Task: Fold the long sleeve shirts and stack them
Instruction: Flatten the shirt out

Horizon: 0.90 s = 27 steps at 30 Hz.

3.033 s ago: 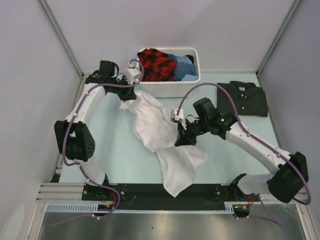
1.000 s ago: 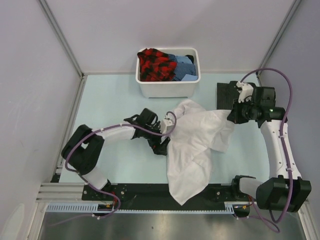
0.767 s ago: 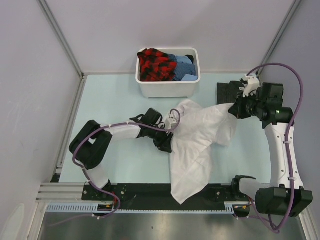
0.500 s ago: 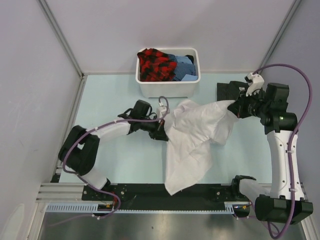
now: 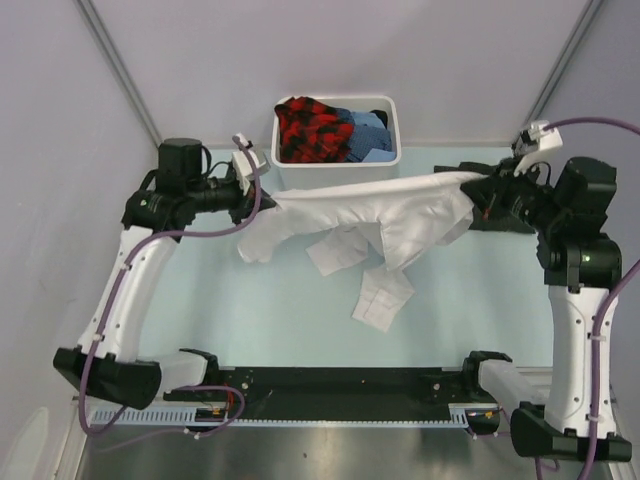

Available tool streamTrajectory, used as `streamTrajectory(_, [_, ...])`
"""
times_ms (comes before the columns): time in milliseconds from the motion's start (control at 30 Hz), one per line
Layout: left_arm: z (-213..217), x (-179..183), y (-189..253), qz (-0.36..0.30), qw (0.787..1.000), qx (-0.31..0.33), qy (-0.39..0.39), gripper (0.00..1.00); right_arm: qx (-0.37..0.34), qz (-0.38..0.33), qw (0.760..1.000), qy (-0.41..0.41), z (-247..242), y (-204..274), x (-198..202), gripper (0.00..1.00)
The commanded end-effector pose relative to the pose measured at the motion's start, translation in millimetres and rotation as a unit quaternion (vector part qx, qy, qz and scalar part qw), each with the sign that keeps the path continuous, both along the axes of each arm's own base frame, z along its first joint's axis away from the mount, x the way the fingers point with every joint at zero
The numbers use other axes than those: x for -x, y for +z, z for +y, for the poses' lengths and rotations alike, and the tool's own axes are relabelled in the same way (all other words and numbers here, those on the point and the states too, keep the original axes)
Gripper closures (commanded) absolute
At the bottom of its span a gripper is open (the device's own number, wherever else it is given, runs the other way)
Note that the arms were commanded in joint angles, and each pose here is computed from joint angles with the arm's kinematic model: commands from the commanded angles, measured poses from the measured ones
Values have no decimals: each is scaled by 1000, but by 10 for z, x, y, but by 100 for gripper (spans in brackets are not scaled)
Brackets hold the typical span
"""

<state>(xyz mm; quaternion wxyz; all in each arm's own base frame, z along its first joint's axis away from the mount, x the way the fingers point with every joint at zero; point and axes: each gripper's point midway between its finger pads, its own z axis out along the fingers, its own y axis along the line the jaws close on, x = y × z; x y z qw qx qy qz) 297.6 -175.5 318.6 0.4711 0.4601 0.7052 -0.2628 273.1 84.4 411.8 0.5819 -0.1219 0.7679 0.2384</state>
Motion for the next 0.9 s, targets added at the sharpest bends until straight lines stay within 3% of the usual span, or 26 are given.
streamTrajectory(0, [216,91,-541,42,996,-83,-3,100,-4,106,994,-37,-173,-803,59,100])
streamTrajectory(67, [302,-22,-894,72,993,-93,22,100,-14,132,991,-35,-160,-1193,-23,100])
streamTrajectory(167, [419,-443,-1229,47,989,-115,74,97,-43,150,987,-27,-96,-1496,-219,100])
streamTrajectory(200, [437,-482,-1290,54,988,-120,82,81,-44,141,989,-26,-76,-1494,-310,100])
streamTrajectory(233, [411,-472,-1315,57,989,-117,73,72,-47,145,988,-27,-54,-1515,-363,100])
streamTrajectory(267, [372,-424,-1279,49,991,-111,55,53,-48,150,987,-16,-1,-1546,-431,100])
streamTrajectory(367, [57,-9,-1037,9,997,-60,-40,27,-44,139,989,-13,29,-1528,-553,100])
streamTrajectory(467, [-467,653,-1142,5,985,-55,-162,25,-43,133,990,-11,66,-1534,-598,100])
streamTrajectory(500, [-736,984,-1227,8,972,-57,-227,26,-42,138,989,-8,101,-1564,-610,100])
streamTrajectory(600, [-1161,1431,-1637,6,944,-86,-318,27,-40,140,989,-13,118,-1606,-652,100])
streamTrajectory(700, [-1518,1549,-2034,5,925,-123,-361,27,-37,140,989,-19,98,-1642,-698,100])
streamTrajectory(867, [-2035,1346,-2355,-31,918,-166,-358,19,-26,137,990,-24,66,-1634,-665,100])
